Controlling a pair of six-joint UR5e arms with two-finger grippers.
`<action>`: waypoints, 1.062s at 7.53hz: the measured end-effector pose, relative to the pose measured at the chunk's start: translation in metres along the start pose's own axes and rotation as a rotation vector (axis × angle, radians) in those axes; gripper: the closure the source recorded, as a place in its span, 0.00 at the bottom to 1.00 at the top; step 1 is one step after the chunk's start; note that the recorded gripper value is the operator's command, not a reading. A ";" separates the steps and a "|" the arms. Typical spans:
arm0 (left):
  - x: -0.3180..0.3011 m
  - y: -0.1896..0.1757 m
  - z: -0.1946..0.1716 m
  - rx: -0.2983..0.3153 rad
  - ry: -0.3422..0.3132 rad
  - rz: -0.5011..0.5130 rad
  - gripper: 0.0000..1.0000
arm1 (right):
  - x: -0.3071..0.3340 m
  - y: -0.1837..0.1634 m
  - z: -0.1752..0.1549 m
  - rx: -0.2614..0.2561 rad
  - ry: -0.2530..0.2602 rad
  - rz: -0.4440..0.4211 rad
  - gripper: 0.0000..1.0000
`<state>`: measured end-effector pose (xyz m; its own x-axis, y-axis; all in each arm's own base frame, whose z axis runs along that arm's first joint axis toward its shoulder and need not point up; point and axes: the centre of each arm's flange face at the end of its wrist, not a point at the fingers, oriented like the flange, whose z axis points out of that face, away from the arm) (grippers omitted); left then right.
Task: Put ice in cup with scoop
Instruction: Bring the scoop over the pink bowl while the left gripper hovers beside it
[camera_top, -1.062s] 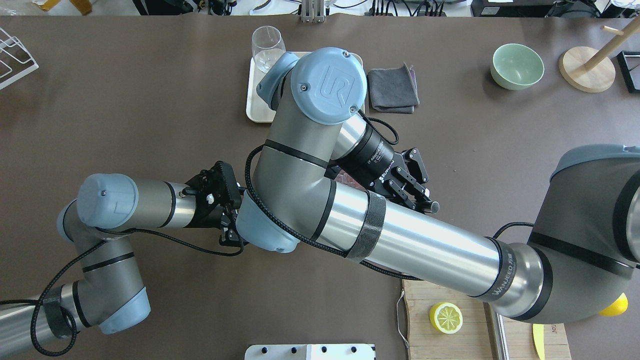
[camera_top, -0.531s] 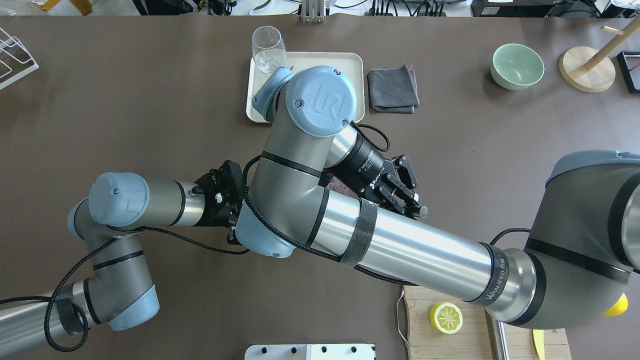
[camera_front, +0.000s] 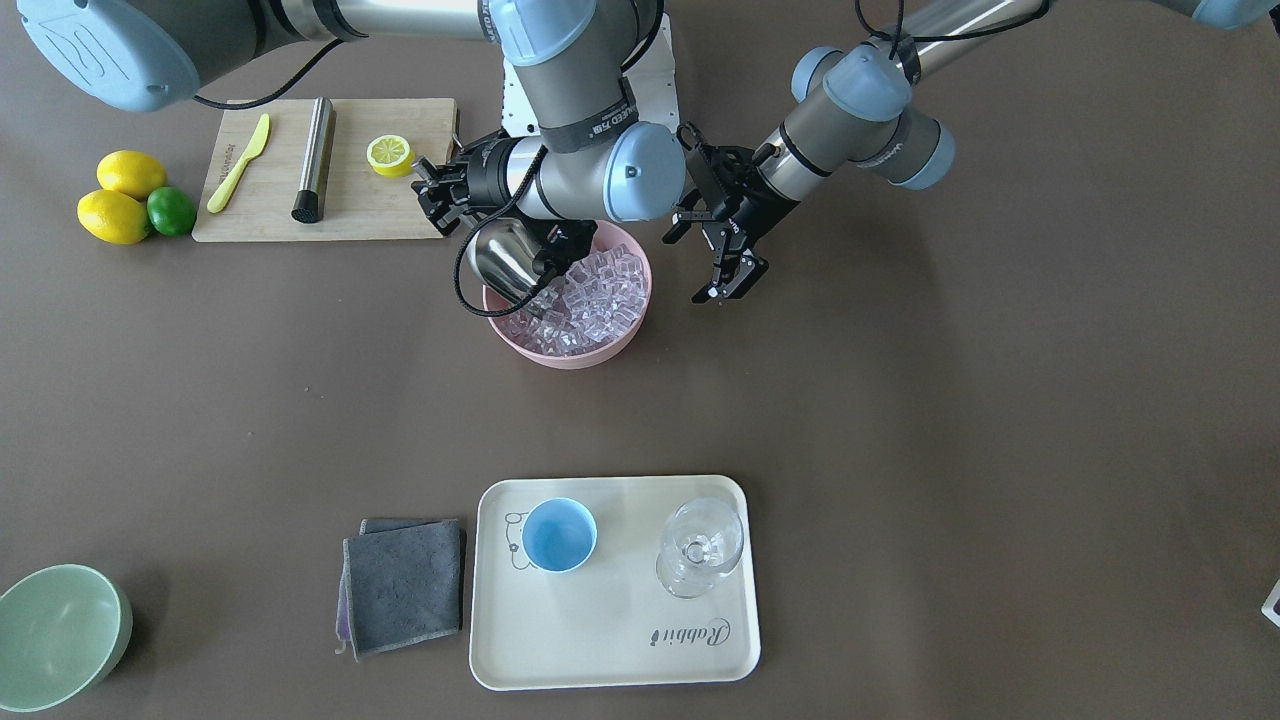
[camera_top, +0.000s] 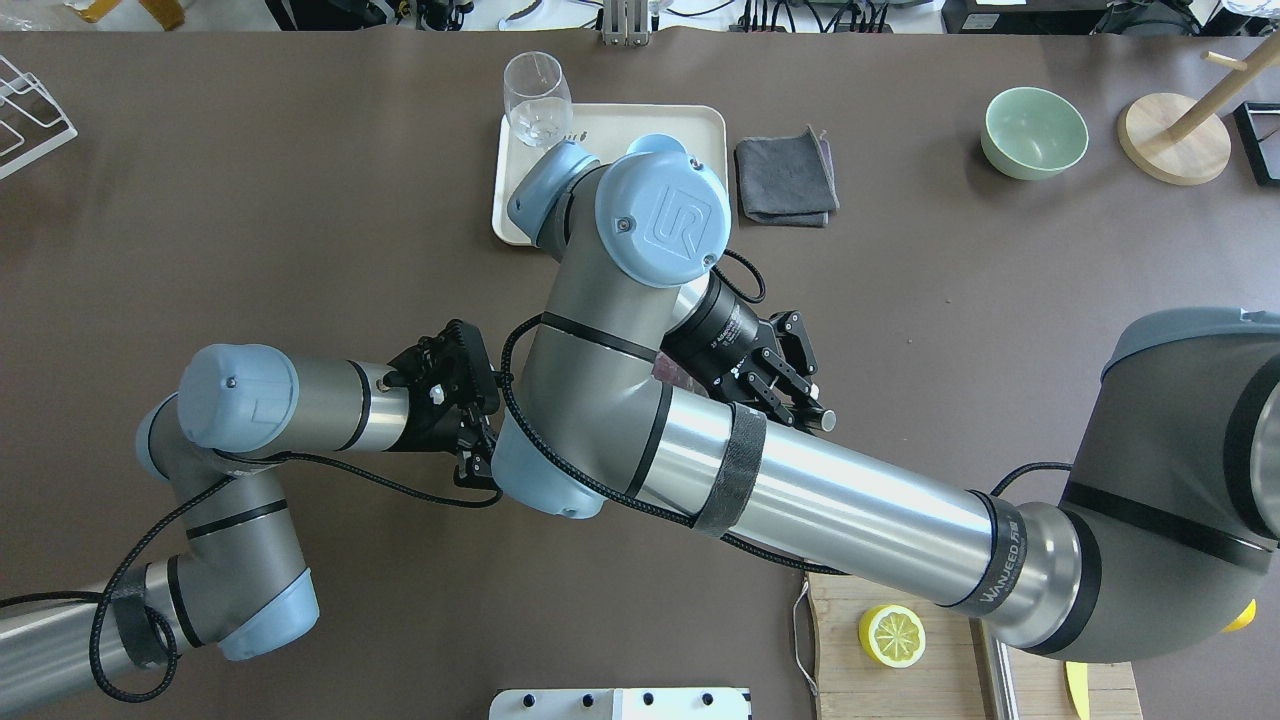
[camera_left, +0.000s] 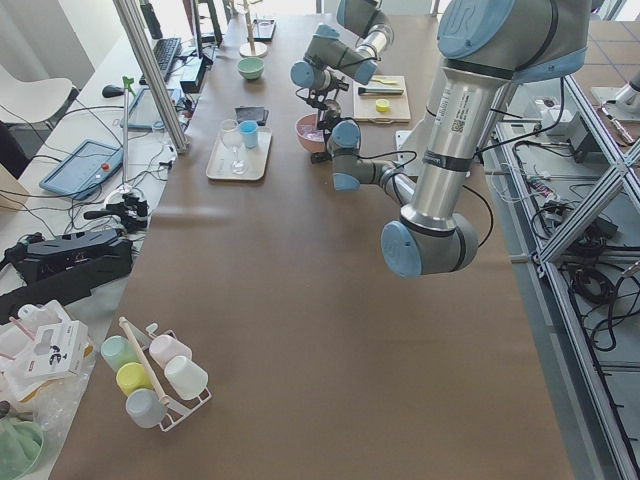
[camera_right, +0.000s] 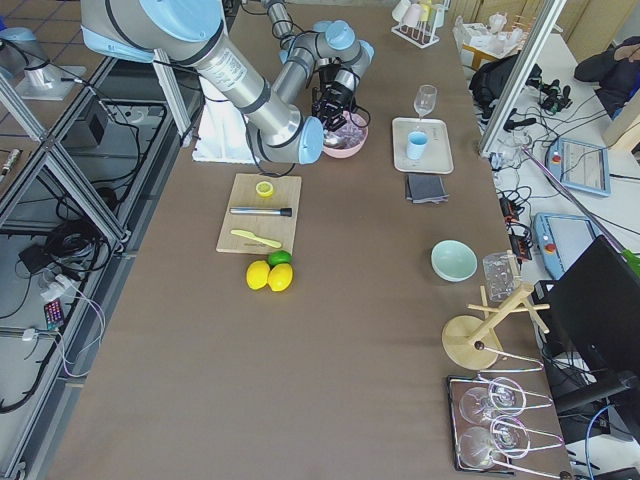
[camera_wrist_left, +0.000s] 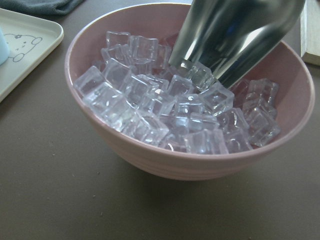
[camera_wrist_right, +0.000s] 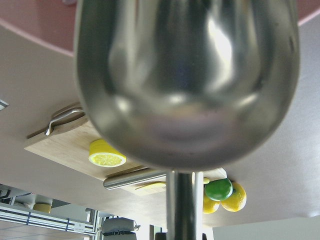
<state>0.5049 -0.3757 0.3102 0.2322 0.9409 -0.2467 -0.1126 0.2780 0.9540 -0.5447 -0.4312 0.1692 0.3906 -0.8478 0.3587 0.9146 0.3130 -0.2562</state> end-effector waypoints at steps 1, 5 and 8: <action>0.000 0.000 0.000 0.000 0.000 0.000 0.01 | 0.001 -0.003 0.002 0.025 0.005 -0.004 1.00; -0.001 0.001 0.001 -0.003 -0.001 -0.001 0.01 | 0.001 -0.003 0.008 0.111 0.024 -0.033 1.00; -0.004 0.005 0.013 0.004 0.001 0.001 0.01 | -0.006 0.001 0.031 0.180 0.063 -0.080 1.00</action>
<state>0.5155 -0.3808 0.3182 0.2311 0.9413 -0.2459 -0.1091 0.2762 0.9549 -0.5429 -0.4128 0.1942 0.3141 -0.8963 0.3129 0.9485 0.3106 -0.0621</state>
